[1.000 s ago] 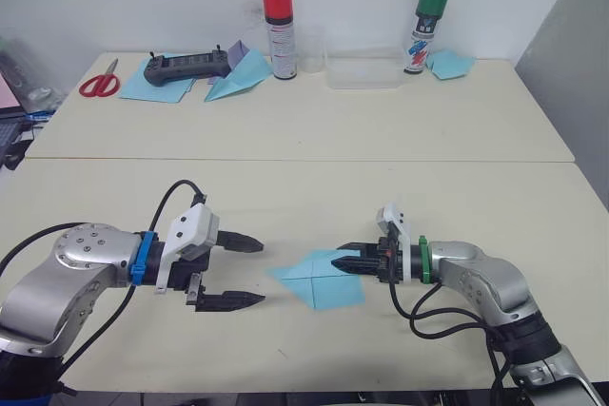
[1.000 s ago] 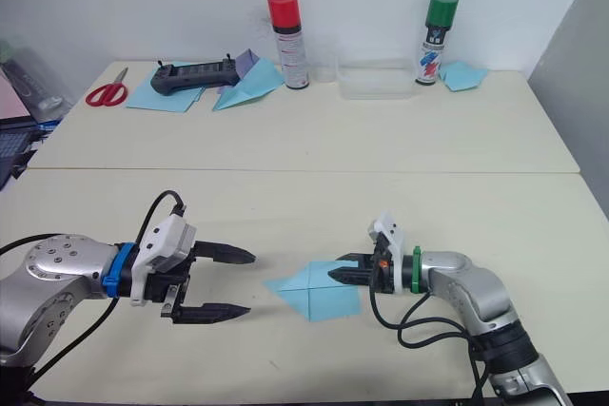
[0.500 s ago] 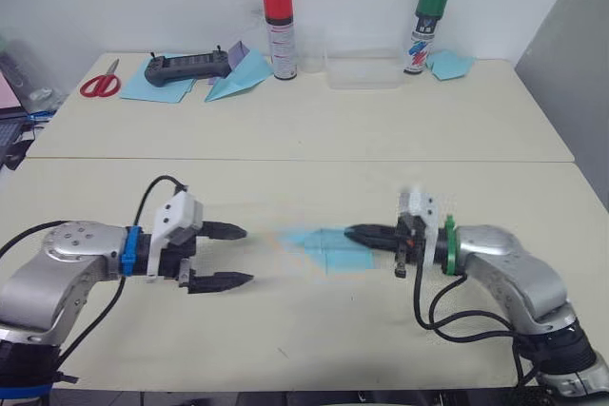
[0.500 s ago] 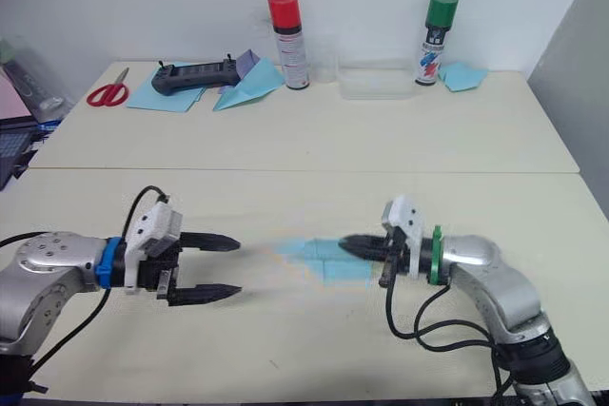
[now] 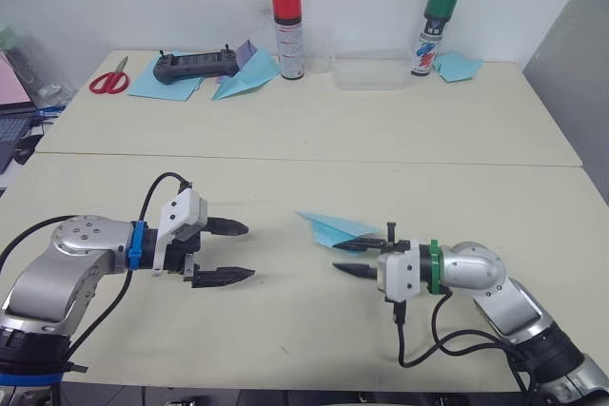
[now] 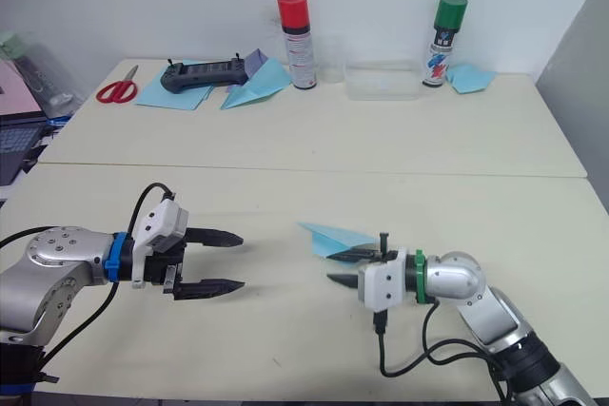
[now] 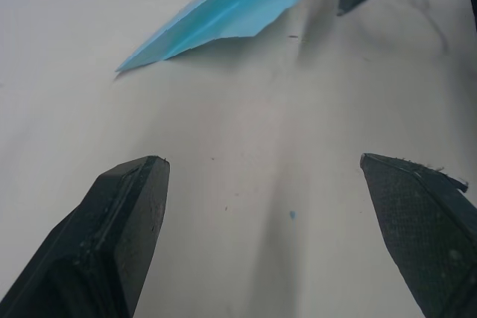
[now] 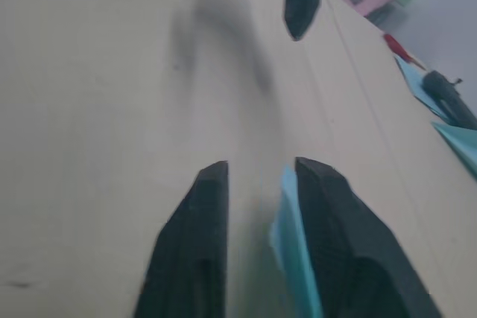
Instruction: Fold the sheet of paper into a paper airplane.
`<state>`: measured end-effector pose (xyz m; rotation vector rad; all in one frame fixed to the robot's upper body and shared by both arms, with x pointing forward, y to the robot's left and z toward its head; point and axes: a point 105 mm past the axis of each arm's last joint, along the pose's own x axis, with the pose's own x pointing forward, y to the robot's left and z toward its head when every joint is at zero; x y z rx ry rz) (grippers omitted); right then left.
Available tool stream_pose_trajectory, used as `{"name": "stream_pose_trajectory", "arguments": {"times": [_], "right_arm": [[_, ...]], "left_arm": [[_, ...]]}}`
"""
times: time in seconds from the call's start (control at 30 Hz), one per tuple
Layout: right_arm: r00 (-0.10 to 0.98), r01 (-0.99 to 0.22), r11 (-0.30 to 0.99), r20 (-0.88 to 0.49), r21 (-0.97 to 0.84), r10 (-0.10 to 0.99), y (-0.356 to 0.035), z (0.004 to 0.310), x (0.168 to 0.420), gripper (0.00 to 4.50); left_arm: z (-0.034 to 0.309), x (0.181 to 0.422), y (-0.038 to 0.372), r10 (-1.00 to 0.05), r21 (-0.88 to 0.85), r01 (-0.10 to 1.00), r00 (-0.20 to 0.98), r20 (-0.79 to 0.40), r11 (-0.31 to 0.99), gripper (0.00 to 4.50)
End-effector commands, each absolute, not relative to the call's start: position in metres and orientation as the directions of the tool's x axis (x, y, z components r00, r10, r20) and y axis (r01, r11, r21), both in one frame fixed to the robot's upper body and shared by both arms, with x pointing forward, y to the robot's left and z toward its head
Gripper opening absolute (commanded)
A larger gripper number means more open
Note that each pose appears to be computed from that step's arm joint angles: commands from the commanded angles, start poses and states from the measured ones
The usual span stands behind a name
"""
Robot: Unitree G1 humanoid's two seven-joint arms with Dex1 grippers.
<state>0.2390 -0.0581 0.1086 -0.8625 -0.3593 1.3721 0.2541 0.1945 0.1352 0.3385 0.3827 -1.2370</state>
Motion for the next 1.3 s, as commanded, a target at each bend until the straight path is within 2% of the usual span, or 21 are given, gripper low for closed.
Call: {"name": "stream_pose_trajectory", "arguments": {"times": [0.03, 0.17, 0.27, 0.4, 0.53, 0.73, 1.03, 1.13, 1.3], "right_arm": [[0.139, -0.691, -0.069, -0.227, -0.719, 0.964, -0.07, 0.121, 0.225, 2.74], [0.144, -0.737, -0.04, -0.214, -0.675, 0.966, -0.091, 0.135, 0.218, 2.74], [0.284, -0.744, 0.138, -0.122, -0.654, 0.951, -0.085, 0.152, 0.241, 2.74], [0.378, -0.769, 0.263, -0.083, -0.583, 0.922, -0.059, 0.159, 0.268, 2.74], [0.402, -0.789, 0.257, -0.153, -0.558, 0.903, -0.042, 0.143, 0.275, 2.74], [0.404, -0.828, 0.212, -0.291, -0.52, 0.867, -0.034, 0.109, 0.268, 2.74], [0.474, -0.798, 0.197, -0.392, -0.569, 0.788, -0.048, 0.093, 0.273, 2.74], [0.493, -0.778, 0.199, -0.384, -0.595, 0.781, -0.051, 0.097, 0.278, 2.16], [0.489, -0.769, 0.193, -0.367, -0.609, 0.791, -0.05, 0.1, 0.278, 0.31]], "left_arm": [[0.138, 0.252, 0.188, -0.856, 0.056, 0.962, 0.263, -0.446, 0.266, 4.5], [0.138, 0.252, 0.188, -0.855, 0.055, 0.961, 0.265, -0.445, 0.27, 4.5], [0.138, 0.252, 0.187, -0.855, 0.057, 0.959, 0.273, -0.441, 0.276, 4.5], [0.137, 0.25, 0.184, -0.856, 0.057, 0.96, 0.271, -0.439, 0.275, 4.5], [0.139, 0.249, 0.183, -0.856, 0.061, 0.959, 0.276, -0.438, 0.278, 4.5], [0.139, 0.247, 0.183, -0.853, 0.065, 0.957, 0.28, -0.441, 0.281, 4.5], [0.141, 0.249, 0.18, -0.853, 0.083, 0.957, 0.287, -0.436, 0.279, 4.5], [0.142, 0.251, 0.179, -0.855, 0.09, 0.955, 0.292, -0.429, 0.281, 4.5], [0.143, 0.252, 0.178, -0.856, 0.098, 0.953, 0.3, -0.421, 0.286, 4.5]]}}
